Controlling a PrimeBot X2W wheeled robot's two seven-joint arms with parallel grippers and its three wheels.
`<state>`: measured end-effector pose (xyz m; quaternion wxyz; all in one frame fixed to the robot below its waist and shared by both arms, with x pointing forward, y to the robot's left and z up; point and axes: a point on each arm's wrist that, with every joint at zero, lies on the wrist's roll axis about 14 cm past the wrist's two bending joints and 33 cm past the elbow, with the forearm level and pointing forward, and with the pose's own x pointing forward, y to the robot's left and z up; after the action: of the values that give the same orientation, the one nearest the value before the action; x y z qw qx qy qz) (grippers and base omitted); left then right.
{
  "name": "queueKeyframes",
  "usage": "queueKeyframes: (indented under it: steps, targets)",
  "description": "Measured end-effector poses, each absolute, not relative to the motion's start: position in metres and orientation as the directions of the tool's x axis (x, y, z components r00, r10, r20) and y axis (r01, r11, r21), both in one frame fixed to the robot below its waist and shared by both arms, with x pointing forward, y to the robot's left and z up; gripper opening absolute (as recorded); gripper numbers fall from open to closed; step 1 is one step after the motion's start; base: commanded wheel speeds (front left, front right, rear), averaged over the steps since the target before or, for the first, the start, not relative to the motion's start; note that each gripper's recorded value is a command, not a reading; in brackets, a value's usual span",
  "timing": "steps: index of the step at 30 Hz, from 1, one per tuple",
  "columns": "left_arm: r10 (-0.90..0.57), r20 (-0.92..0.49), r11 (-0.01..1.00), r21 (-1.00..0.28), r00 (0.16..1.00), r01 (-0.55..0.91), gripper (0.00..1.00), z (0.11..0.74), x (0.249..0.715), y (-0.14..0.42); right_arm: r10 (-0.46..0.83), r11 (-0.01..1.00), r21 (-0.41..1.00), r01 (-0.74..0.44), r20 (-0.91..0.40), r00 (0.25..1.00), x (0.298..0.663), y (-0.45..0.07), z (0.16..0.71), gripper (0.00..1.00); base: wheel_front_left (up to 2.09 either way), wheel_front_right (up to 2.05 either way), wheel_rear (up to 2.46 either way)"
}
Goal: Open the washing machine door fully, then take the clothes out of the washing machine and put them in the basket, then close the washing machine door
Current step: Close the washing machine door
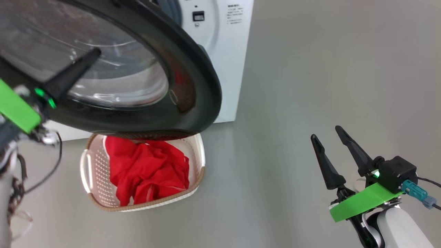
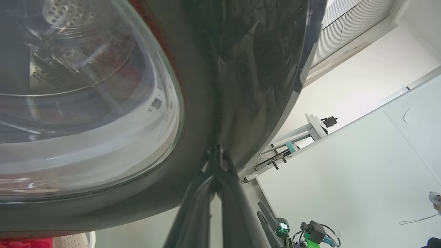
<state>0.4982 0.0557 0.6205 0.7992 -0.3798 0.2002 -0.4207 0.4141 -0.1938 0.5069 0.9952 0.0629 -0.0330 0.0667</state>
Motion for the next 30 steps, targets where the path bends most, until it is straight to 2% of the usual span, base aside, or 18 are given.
queueKeyframes:
  steps: [1, 12, 22, 30]
  targets:
    - [-0.814, -0.013, 0.368, -0.785, 0.581, 0.498, 1.00, 0.613, 0.492, 0.062, 0.139, 0.982, 0.121, -0.148, 0.080, 0.987, 0.415, -0.190, 0.509, 1.00, 0.00, 0.00, 0.00]
    - [-0.689, -0.054, 0.441, -0.822, 0.722, 0.360, 1.00, 0.575, 0.461, 0.112, 0.201, 0.971, 0.119, -0.209, 0.081, 0.976, 0.416, -0.171, 0.509, 1.00, 0.00, 0.00, 0.00]
    - [-0.495, -0.131, 0.509, -0.845, 0.859, 0.164, 1.00, 0.524, 0.427, 0.167, 0.237, 0.962, 0.116, -0.246, 0.085, 0.968, 0.418, -0.161, 0.510, 1.00, 0.00, 0.00, 0.00]
    - [-0.352, -0.189, 0.529, -0.848, 0.917, 0.028, 1.00, 0.488, 0.403, 0.196, 0.224, 0.966, 0.114, -0.231, 0.070, 0.972, 0.412, -0.167, 0.505, 1.00, 0.00, 0.00, 0.00]
